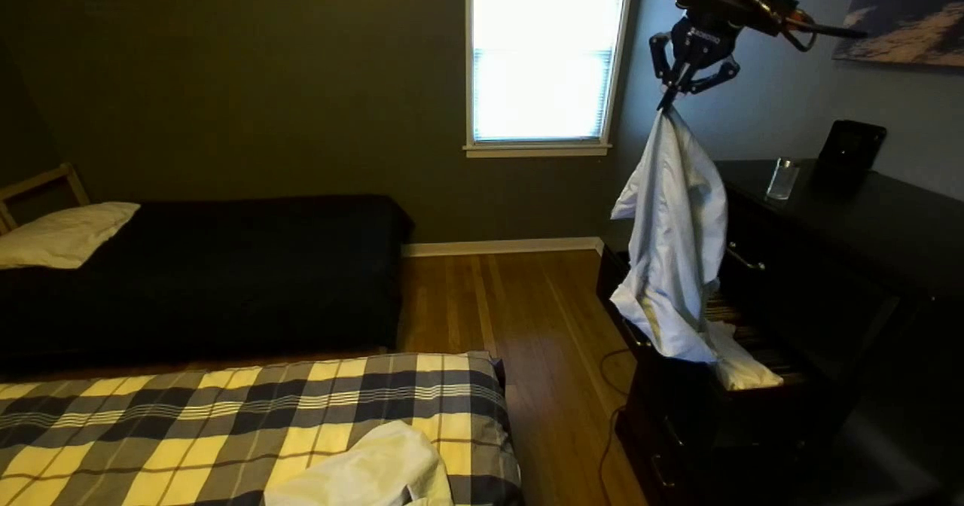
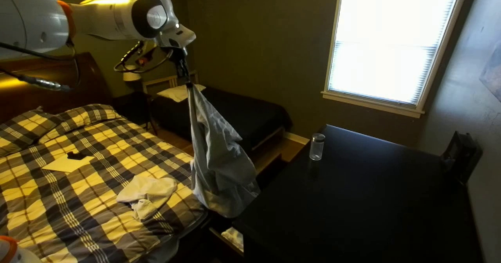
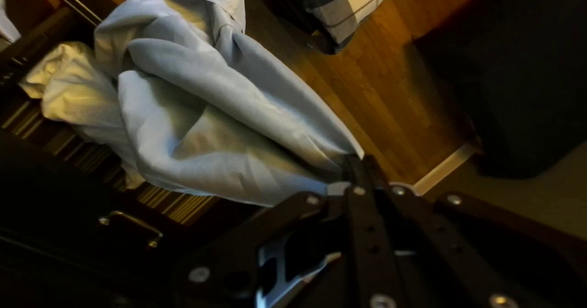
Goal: Remove the shirt from the drawer
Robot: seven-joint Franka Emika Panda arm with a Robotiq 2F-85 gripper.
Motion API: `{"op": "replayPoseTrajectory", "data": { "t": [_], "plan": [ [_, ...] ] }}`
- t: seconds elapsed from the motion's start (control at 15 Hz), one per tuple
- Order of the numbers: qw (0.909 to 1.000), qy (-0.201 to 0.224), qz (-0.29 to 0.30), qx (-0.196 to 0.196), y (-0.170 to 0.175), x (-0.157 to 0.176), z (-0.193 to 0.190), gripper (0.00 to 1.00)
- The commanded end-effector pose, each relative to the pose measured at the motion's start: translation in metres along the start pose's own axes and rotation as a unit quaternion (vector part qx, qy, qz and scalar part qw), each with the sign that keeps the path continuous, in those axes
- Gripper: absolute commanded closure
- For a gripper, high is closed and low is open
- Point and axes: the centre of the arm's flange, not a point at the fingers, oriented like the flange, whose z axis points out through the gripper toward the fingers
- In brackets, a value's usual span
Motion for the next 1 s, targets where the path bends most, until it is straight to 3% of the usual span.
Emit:
{"op": "replayPoseTrajectory", "data": {
  "t": [0.0,0.27,0.47,0.93],
  "plan": [
    [0.9954,0.006,-0.087,0.039,-0.065,-0.017,-0.021,1.0],
    [0.9841,0.011,-0.151,0.093,-0.123,-0.042,-0.037,1.0],
    [0.9738,-0.008,-0.18,0.138,-0.156,-0.059,-0.021,1.0],
    [0.9542,-0.062,-0.21,0.204,-0.187,-0.079,0.094,1.0]
  ]
}}
